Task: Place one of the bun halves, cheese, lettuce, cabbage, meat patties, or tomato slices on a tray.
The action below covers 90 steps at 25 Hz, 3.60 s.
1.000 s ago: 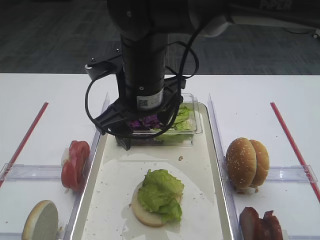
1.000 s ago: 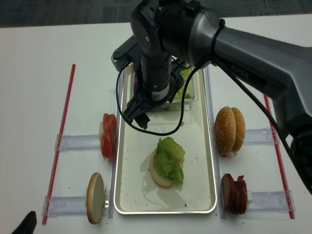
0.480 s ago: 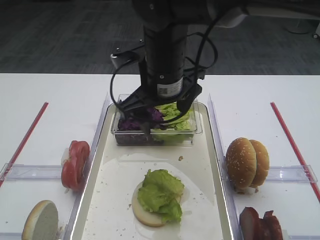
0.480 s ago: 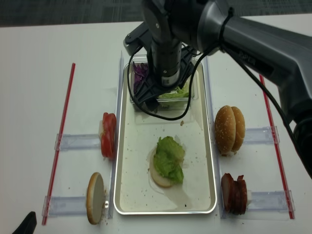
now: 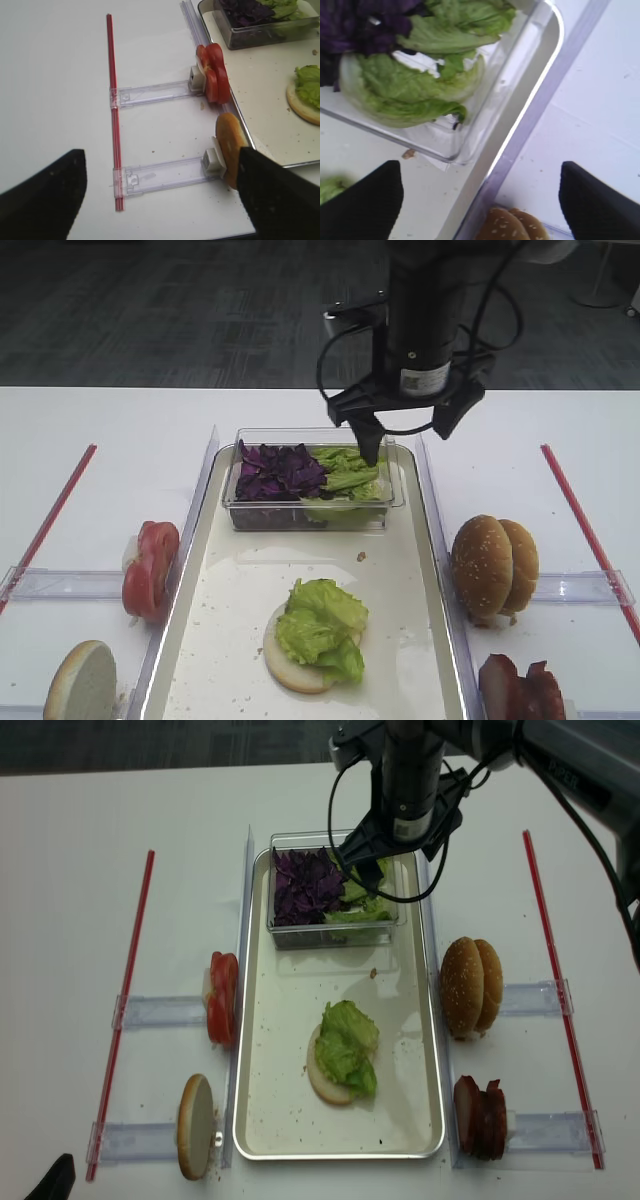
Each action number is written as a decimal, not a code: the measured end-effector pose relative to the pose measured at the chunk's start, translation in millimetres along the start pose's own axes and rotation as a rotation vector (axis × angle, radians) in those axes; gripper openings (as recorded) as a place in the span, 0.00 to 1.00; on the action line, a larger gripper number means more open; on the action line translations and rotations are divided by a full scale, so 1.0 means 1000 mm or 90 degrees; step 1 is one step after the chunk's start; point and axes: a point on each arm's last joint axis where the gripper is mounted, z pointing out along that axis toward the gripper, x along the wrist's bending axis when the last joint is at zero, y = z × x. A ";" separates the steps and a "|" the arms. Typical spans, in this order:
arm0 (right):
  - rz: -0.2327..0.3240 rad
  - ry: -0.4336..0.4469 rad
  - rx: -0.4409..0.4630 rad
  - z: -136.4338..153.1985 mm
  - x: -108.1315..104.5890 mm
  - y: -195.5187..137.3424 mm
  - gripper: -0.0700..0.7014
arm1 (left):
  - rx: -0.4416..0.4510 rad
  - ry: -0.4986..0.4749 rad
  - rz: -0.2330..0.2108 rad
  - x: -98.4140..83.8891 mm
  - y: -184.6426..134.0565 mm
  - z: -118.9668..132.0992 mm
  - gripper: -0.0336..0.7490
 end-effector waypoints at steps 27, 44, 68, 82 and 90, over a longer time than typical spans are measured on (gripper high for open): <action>0.260 -0.044 0.007 -0.002 -0.191 -0.035 0.91 | 0.000 0.000 0.000 0.000 0.000 0.000 0.76; 0.299 -0.022 0.002 -0.004 -0.222 -0.050 0.91 | 0.000 0.000 0.000 0.000 0.000 0.000 0.76; 0.294 -0.018 0.074 -0.010 -0.194 -0.106 0.91 | 0.000 0.000 0.000 0.000 0.000 0.000 0.76; 0.302 -0.024 -0.011 -0.077 -0.146 -0.182 0.91 | 0.000 0.000 0.000 0.000 0.000 0.000 0.76; 0.305 -0.021 -0.055 -0.086 -0.114 -0.235 0.91 | 0.000 0.000 0.000 0.000 0.000 0.000 0.76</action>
